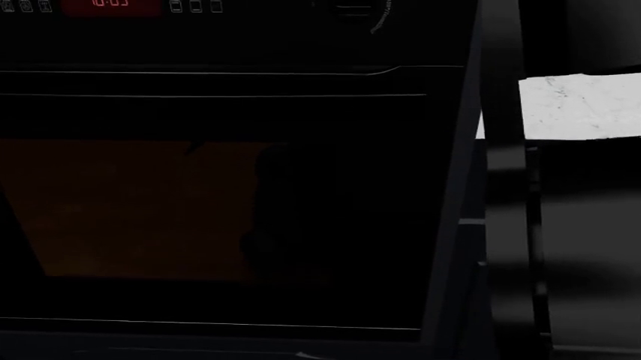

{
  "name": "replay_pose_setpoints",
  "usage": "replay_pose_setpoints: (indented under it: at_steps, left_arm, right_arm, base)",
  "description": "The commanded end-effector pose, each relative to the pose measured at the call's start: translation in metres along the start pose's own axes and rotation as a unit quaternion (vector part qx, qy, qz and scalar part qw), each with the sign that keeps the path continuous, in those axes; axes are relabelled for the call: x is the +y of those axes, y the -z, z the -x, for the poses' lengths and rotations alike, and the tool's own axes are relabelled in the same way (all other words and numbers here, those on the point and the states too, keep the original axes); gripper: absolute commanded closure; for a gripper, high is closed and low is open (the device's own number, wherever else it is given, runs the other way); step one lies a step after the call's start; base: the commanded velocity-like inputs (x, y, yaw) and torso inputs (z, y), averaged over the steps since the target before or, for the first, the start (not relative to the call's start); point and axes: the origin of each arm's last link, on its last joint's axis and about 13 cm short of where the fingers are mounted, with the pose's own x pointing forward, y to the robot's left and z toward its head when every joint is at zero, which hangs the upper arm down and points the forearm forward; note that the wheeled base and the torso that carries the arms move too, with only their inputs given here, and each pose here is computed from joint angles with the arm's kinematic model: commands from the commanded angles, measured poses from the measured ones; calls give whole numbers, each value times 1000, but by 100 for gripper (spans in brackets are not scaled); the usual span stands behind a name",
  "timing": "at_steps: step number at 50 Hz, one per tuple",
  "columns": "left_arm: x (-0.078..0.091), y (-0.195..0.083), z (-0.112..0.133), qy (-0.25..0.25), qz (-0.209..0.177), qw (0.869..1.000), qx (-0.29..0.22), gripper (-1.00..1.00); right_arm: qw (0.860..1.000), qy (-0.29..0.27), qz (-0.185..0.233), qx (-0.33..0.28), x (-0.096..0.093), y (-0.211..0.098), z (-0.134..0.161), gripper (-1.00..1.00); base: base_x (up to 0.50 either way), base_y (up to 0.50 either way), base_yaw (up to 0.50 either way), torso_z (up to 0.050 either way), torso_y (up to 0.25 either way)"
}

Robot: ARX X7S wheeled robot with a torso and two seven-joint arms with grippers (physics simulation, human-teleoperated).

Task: Press the stop button on the microwave

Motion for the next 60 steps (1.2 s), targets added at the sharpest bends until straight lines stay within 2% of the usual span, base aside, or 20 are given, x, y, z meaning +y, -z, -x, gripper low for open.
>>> replay_pose_setpoints:
  at_steps: [1,10,15,19,31,52,60]
  left_arm:
    - [-1,-2,-1,1,0,1000,-2,-100]
    - [-1,-2,-1,1,0,1000,-2,-100]
    - [-1,-2,-1,1,0,1000,-2,-100]
    - [-1,-2,-1,1,0,1000,-2,-100]
    - [-1,-2,-1,1,0,1000,-2,-100]
    - [-1,-2,-1,1,0,1000,-2,-100]
    - [-1,-2,-1,1,0,1000,-2,-100]
  right_arm:
    - [1000,0,12,-20,-1,0,0,-100]
    - [998,10,16,-58,-3,-21,5,-100]
    - [995,-4,-11,-104,-2,-43,13,-100]
    - [992,-9,-8,-123,0,-55,18,-100]
    - [993,-15,-1,-116,1,-53,18,-100]
    - [992,18,34,-123,-1,-50,18,-100]
    - [992,8,24,-121,-2,-50,18,-100]
  base:
    - [500,-109,0,0,0]
    - [79,-12,0,0,0]
    - [0,0,0,0,0]
    - [0,0,0,0,0]
    - [125,-2,0,0,0]
    - [174,-2,0,0,0]
    - [0,0,0,0,0]
